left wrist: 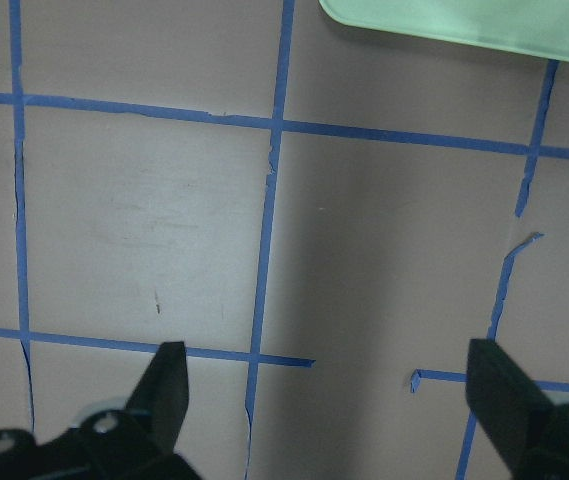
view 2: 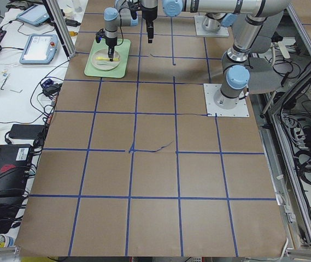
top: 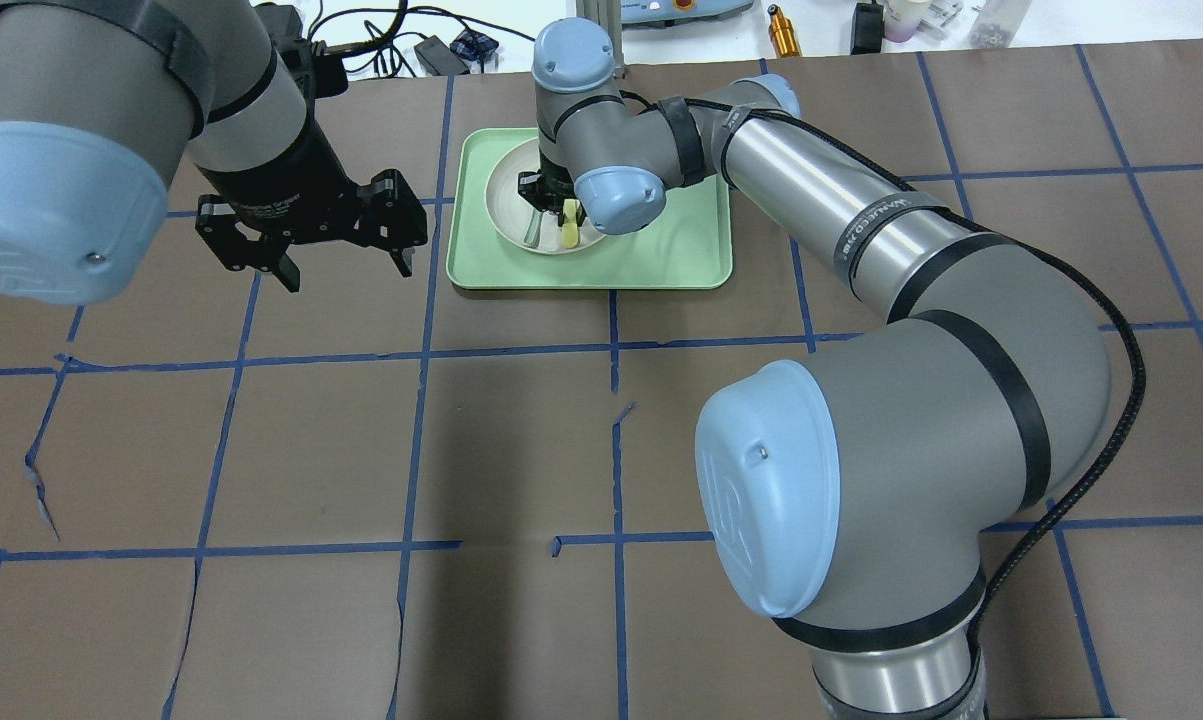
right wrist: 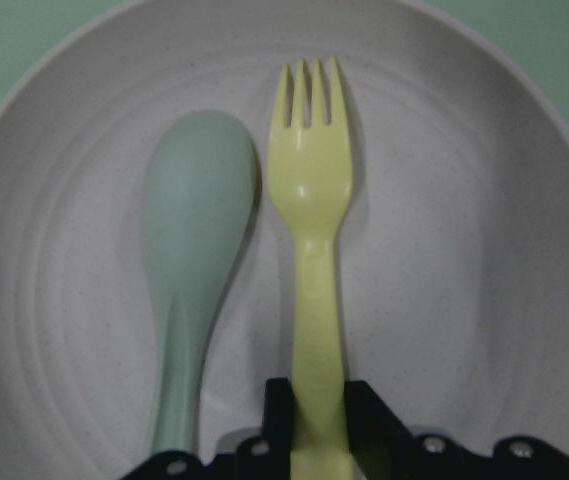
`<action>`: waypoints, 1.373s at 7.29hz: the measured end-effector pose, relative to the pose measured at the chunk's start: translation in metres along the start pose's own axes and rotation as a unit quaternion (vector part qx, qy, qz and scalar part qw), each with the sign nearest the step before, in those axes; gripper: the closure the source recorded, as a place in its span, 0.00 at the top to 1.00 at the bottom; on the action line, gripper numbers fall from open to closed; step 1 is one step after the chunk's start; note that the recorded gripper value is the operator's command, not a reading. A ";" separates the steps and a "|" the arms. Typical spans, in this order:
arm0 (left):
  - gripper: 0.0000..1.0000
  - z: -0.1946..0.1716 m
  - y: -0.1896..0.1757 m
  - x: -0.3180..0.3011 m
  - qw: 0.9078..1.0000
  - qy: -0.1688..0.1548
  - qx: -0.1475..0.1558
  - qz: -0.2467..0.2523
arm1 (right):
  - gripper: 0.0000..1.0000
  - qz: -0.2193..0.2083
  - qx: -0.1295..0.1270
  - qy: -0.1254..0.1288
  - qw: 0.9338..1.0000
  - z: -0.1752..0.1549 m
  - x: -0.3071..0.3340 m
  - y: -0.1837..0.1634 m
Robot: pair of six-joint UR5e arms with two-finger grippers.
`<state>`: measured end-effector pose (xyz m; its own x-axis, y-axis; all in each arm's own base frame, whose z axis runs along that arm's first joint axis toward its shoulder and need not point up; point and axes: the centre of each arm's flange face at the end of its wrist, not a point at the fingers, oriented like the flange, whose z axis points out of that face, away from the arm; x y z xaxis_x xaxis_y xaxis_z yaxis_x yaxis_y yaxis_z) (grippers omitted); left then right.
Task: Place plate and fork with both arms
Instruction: 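Lift the fork with the right gripper and set it on the tray beside the plate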
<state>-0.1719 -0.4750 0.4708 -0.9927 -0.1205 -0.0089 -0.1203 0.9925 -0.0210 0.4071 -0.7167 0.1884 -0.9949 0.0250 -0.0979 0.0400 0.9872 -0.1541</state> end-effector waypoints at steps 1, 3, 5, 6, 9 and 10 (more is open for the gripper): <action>1.00 0.000 0.000 0.000 1.000 0.000 0.000 0.000 | 0.16 -0.001 0.007 -0.003 1.000 -0.016 0.000 -0.001; 1.00 -0.002 0.000 0.000 1.000 0.000 0.002 0.001 | 0.16 0.000 0.023 -0.006 1.000 -0.061 0.023 -0.007; 1.00 0.000 -0.001 0.000 1.000 0.000 0.000 0.001 | 0.16 -0.010 0.009 0.007 1.000 -0.060 0.088 -0.015; 1.00 0.002 -0.001 0.000 1.000 0.000 -0.002 0.001 | 0.19 -0.010 -0.003 0.013 1.000 -0.052 0.113 -0.013; 1.00 0.002 -0.001 0.000 1.000 0.000 -0.002 0.000 | 1.00 -0.008 -0.022 0.019 1.000 -0.025 0.134 0.005; 1.00 0.002 -0.001 0.000 1.000 0.000 -0.002 0.001 | 1.00 -0.009 -0.020 0.018 1.000 -0.025 0.134 0.007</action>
<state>-0.1720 -0.4758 0.4687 -0.9928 -0.1194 -0.0092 -0.1192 0.9927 -0.0167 0.2713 -0.7028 0.1989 -0.9982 0.0115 -0.0593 0.0183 0.9932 -0.1151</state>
